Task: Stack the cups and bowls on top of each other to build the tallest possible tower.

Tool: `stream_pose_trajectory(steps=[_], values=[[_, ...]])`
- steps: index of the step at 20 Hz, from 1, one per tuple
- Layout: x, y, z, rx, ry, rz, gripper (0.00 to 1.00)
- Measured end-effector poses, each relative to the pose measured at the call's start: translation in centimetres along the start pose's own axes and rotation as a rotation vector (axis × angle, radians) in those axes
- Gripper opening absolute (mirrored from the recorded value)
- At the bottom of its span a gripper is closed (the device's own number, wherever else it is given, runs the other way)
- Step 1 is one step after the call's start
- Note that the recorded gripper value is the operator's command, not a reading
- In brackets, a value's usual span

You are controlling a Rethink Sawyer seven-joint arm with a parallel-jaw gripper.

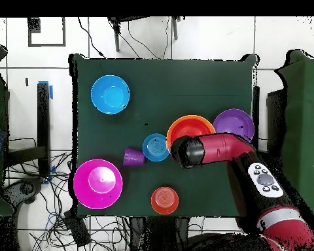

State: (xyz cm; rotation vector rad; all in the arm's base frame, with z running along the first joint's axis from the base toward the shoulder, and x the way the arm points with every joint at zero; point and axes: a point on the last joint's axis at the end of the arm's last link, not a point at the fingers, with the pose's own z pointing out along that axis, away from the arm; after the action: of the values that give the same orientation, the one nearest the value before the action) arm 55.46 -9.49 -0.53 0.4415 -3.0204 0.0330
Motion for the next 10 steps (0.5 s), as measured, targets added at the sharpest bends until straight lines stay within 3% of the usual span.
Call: stream_pose_trajectory(steps=[4,6,7,10], values=[[0.0,-1.4,-0.1,0.036,-0.114,-0.015,0.00],[0.0,-1.8,-0.1,0.045,-0.149,-0.016,0.00],[-0.1,-2.5,-0.2,0.061,-0.202,-0.019,0.00],[-0.4,-3.0,-0.5,0.078,-0.243,-0.024,0.00]])
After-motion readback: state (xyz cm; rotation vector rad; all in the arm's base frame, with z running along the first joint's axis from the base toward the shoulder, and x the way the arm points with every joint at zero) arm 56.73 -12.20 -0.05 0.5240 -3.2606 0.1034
